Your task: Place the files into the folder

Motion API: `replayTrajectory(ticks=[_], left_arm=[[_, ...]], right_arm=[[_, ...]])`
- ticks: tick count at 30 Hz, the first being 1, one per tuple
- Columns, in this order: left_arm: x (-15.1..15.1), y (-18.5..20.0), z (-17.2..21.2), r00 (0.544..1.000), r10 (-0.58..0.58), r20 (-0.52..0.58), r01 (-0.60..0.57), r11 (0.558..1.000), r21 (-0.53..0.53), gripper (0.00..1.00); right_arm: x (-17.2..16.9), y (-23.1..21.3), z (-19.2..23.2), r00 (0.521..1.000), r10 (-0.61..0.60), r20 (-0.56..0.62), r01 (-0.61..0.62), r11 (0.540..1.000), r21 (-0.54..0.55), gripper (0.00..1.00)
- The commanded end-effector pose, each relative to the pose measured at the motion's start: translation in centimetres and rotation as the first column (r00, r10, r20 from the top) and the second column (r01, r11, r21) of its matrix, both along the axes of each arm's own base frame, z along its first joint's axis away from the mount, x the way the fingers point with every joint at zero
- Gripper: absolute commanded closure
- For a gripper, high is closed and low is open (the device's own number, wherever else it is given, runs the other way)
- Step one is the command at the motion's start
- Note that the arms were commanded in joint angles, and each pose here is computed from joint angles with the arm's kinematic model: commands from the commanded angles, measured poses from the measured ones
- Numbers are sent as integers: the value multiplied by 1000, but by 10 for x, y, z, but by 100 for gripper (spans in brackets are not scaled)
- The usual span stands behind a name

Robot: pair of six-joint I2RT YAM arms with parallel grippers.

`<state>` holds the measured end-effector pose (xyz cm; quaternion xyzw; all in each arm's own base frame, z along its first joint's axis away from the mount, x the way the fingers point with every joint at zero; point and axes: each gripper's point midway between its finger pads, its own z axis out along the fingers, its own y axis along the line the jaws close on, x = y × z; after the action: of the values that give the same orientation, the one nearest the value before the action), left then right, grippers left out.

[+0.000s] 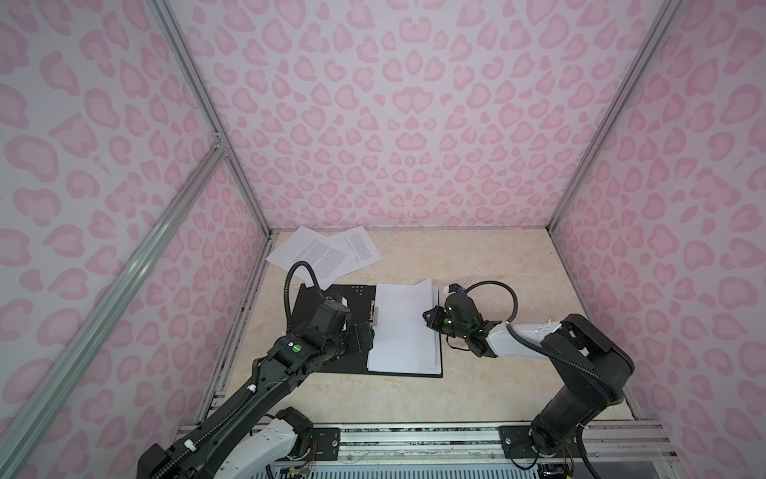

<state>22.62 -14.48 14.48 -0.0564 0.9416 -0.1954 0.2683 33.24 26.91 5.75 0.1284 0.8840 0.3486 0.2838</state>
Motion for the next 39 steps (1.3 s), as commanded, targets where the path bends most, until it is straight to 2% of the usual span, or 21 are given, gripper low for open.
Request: replayTrajectory(ticks=[1, 3, 6, 11, 15, 21, 25, 29, 33, 39], left_arm=[[7, -2, 6, 1000, 24, 8, -24, 999, -22, 2], [10, 0, 6, 999, 47, -2, -47, 999, -19, 2], [21, 3, 7, 996, 89, -21, -90, 995, -31, 2], [56, 20, 14, 979, 203, -34, -205, 976, -70, 2], [101, 39, 22, 952, 304, -37, -307, 944, -121, 3], [178, 82, 1, 896, 443, -27, -444, 894, -54, 2], [241, 101, -17, 900, 436, 9, -435, 900, -40, 3], [292, 114, -42, 905, 424, -25, -425, 902, -79, 2], [328, 114, -43, 920, 390, 25, -386, 918, -95, 2], [360, 115, -71, 925, 379, -24, -379, 918, -118, 2]], right_arm=[[2, -7, 2, 999, -40, 17, 40, 999, -7, 64], [0, -17, 5, 996, -84, 31, 85, 996, -13, 45], [-2, -33, 13, 990, -135, 47, 138, 989, -58, 25], [-3, -43, 28, 985, -158, 75, 163, 984, -76, 4], [-2, -44, 37, 986, -139, 90, 147, 985, -92, 3], [6, -58, 41, 989, -122, 84, 133, 980, -147, 3], [11, -63, 43, 993, -87, 82, 96, 988, -121, 3], [15, -67, 46, 995, -39, 93, 52, 989, -141, 3], [18, -68, 47, 994, -8, 105, 23, 989, -145, 3], [21, -68, 41, 996, 13, 92, -2, 993, -115, 3]])
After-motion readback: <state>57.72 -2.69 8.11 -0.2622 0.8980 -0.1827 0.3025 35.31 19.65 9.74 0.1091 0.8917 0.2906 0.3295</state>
